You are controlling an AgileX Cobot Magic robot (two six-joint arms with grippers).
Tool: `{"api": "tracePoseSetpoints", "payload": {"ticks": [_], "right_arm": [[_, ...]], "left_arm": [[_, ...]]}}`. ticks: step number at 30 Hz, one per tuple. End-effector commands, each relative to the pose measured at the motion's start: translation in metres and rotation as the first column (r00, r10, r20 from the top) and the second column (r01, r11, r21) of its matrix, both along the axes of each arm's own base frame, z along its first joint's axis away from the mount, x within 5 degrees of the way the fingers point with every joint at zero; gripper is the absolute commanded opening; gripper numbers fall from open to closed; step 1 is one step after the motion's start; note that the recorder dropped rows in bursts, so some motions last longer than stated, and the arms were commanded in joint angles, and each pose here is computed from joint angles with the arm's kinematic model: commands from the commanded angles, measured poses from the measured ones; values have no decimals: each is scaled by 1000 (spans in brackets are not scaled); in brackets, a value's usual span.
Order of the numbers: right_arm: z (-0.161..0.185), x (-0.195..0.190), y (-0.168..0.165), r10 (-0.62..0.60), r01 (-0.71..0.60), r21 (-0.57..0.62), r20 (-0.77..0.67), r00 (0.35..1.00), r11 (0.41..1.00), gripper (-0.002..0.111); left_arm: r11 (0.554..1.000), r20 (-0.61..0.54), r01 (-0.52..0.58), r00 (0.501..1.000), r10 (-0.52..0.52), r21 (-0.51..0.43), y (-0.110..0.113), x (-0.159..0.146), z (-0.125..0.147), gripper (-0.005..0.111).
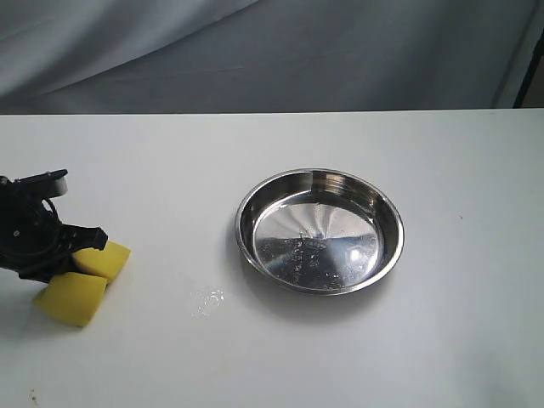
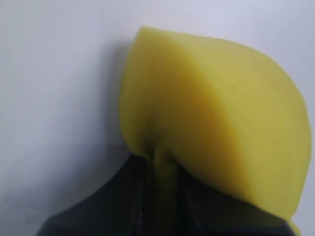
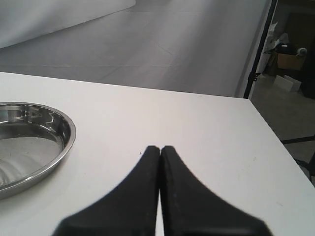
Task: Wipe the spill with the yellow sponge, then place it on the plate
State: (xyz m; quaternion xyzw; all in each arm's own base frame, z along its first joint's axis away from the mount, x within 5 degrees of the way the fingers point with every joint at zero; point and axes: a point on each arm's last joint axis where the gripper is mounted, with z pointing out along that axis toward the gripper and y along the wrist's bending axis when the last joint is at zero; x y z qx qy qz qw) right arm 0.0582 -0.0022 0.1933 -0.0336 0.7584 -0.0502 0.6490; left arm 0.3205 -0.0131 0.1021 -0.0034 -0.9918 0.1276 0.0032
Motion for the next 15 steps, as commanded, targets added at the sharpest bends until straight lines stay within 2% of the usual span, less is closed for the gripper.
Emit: {"api": "tracePoseSetpoints", "payload": {"ticks": [1,5,9,15], "right_arm": [[0,0,0,3,-3,10,2,1000,1000,0],[0,0,0,3,-3,10,2,1000,1000,0],[0,0,0,3,-3,10,2,1000,1000,0],[0,0,0,3,-3,10,2,1000,1000,0]], "left_arm": [[976,-34,180,984,-177,123,-1,-10,-39,0],[949,-65,294,955,-289,109,-33,-16,-53,0],[899,-73,425,905,-420,107,-69,-24,-62,0],[843,-50,531,848,-528,87,-112,-38,-62,0]]}}
